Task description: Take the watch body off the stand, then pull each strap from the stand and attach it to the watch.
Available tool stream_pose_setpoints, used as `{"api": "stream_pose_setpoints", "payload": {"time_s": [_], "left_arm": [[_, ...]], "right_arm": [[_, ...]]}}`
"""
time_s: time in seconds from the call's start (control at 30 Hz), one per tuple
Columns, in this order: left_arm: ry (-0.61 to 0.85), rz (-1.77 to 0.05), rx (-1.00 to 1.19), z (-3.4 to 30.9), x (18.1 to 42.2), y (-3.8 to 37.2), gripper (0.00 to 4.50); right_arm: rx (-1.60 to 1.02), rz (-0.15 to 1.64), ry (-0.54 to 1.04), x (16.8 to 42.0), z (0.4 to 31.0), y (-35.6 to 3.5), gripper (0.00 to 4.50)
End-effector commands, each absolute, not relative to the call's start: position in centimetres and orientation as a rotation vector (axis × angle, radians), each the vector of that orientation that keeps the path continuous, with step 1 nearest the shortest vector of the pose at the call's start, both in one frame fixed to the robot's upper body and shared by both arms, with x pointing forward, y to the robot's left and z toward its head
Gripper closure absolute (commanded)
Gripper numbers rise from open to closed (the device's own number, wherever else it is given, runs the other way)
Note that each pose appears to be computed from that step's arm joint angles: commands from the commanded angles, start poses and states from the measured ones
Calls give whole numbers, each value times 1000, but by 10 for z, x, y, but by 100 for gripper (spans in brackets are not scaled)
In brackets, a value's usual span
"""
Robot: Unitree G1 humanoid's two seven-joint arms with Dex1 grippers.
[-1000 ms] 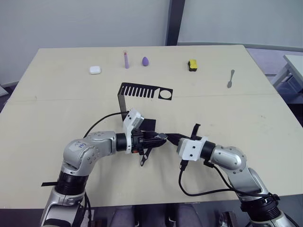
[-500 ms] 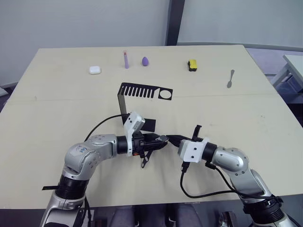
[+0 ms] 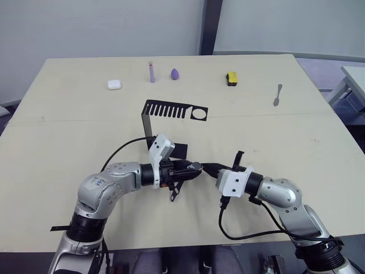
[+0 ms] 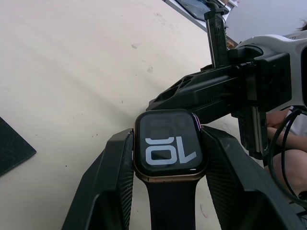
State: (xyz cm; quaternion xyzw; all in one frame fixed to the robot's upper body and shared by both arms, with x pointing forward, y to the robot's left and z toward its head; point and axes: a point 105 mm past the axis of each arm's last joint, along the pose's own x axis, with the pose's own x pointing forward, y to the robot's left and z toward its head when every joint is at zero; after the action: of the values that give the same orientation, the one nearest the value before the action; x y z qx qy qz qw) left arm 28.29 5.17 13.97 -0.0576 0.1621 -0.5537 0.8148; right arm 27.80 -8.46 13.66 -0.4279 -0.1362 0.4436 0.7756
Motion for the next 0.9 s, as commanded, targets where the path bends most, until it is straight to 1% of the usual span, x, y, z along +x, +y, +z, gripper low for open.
{"api": "stream_pose_setpoints", "payload": {"time_s": [0.03,0.9], "left_arm": [[323,-1169,-116,143,284,51,289],[338,-1112,-128,140,293,55,289]], "right_arm": [[-927,975,-409,267,156,-74,450],[-944,965,-405,267,158,-78,450]]}}
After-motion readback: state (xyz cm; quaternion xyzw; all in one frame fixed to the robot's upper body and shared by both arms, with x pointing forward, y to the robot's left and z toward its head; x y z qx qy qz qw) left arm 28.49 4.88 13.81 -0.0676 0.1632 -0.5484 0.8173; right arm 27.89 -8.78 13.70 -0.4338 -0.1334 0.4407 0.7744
